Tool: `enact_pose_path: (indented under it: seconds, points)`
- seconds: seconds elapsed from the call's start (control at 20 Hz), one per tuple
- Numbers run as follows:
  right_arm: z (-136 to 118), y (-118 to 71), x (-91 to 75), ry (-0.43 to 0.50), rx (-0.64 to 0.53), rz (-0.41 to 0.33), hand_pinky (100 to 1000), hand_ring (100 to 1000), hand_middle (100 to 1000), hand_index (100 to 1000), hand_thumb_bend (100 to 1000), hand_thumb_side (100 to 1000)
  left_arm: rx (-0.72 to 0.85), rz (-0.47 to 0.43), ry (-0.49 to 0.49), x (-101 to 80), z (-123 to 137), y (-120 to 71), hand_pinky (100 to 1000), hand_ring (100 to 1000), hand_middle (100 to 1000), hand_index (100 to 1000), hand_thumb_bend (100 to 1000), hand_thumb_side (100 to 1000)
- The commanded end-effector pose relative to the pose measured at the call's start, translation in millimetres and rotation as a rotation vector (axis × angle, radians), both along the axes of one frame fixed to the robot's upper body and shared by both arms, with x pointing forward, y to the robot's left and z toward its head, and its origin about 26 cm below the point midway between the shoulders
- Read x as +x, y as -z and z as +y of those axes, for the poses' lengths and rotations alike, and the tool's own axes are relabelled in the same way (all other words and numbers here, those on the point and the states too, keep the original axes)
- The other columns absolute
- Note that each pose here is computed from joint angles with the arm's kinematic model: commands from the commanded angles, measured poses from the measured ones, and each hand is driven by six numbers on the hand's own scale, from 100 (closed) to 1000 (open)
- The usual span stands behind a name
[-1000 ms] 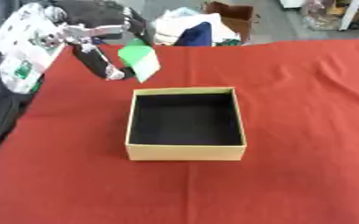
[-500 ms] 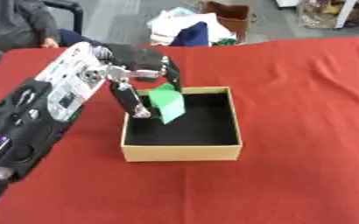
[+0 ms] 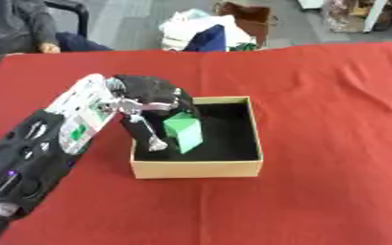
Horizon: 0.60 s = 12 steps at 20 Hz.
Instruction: Pick up objects on the table and place them in the box.
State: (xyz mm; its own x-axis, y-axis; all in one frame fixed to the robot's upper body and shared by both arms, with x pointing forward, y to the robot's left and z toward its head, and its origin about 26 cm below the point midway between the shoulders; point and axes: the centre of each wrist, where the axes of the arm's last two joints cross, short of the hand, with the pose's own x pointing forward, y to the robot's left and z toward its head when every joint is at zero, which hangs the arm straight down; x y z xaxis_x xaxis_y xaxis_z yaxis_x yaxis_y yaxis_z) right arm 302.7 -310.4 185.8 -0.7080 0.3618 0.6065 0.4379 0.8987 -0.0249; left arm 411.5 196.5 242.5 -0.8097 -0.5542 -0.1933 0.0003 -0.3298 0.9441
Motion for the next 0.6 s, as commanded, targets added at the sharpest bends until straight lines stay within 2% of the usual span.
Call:
enact_pose_path:
  seconds: [0.05, 0.2, 0.45, 0.6]
  points:
    - [-3, -8.5, -1.3, 0.003, -0.013, -0.029, 645, 763, 799, 905, 100, 533, -0.029, -0.113, -0.023, -13.0, 17, -26.1, 870, 811, 778, 914, 537, 471]
    - [-3, -8.9, -1.3, 0.004, -0.015, -0.030, 645, 763, 799, 906, 100, 533, -0.068, -0.182, -0.027, -26.9, 24, -37.0, 889, 824, 803, 929, 657, 586]
    - [-4, -8.9, -1.4, 0.009, -0.016, -0.029, 645, 763, 799, 906, 100, 532, -0.140, -0.251, -0.044, -44.7, 37, -46.9, 882, 822, 803, 925, 676, 622]
    - [-4, -8.7, -1.3, 0.010, -0.016, -0.028, 645, 764, 798, 906, 100, 532, -0.214, -0.294, -0.049, -56.6, 45, -54.9, 866, 813, 792, 917, 642, 607]
